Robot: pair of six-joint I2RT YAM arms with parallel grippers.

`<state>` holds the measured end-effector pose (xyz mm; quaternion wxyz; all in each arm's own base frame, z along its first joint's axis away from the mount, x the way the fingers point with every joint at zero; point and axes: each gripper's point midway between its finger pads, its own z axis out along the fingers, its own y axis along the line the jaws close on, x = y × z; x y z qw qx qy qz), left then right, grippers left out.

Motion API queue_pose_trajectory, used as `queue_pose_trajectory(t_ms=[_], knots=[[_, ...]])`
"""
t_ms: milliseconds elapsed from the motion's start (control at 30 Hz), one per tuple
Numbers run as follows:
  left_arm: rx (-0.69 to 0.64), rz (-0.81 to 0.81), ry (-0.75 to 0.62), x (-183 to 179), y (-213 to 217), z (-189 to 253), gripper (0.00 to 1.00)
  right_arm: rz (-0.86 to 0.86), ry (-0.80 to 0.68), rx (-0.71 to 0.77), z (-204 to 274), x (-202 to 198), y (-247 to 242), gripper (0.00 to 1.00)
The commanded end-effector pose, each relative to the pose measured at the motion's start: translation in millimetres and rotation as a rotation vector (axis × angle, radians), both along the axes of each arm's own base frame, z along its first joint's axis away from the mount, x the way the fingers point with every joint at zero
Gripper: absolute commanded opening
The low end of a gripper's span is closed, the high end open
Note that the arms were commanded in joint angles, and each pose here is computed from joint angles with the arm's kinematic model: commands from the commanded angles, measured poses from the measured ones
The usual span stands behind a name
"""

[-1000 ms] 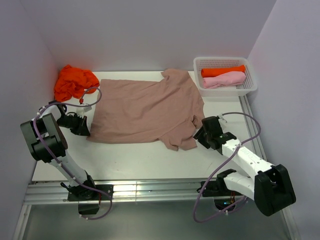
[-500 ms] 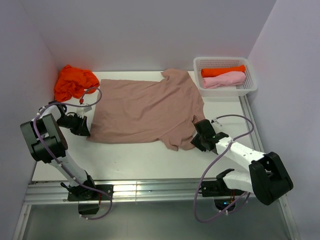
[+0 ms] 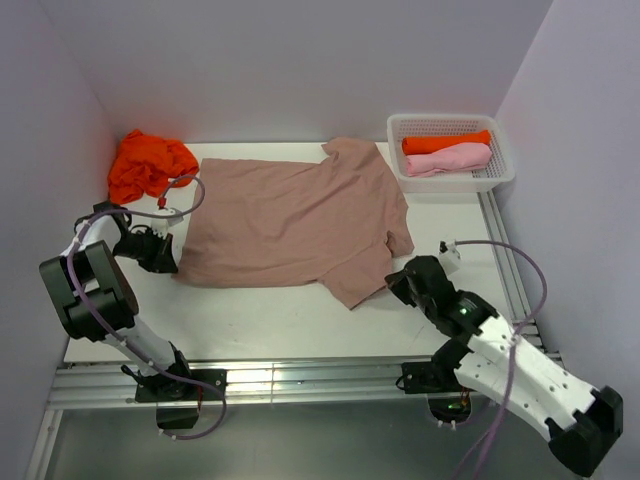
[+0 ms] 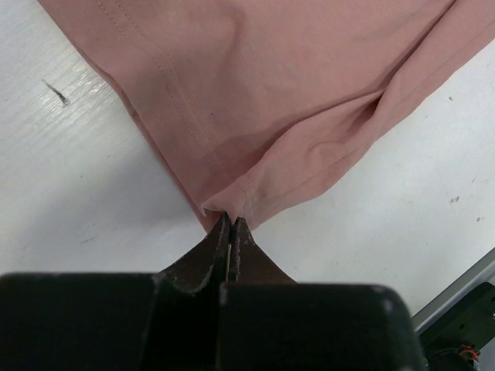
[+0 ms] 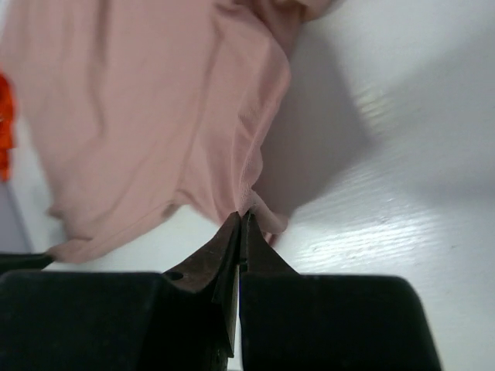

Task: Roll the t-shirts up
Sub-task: Flatten the tshirt

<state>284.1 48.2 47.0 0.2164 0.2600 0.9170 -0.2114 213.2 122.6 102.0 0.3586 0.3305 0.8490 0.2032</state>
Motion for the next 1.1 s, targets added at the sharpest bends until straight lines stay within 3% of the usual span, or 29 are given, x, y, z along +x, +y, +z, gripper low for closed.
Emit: queue_pose_trajectory(t_ms=[0,467,1067], knots=[[0.038,-0.031,-0.059,0,1,13,0.00,-0.061,-0.069,0.038,27,-10,-10,0.00],[0.156,-0.041,-0.105,-20,9,19,0.00,0.031,-0.269,0.244,90,-35,-3,0.00],[0.288,-0.068,-0.055,-43,28,-7,0.00,0.206,-0.285,0.139,123,-21,29,0.00]])
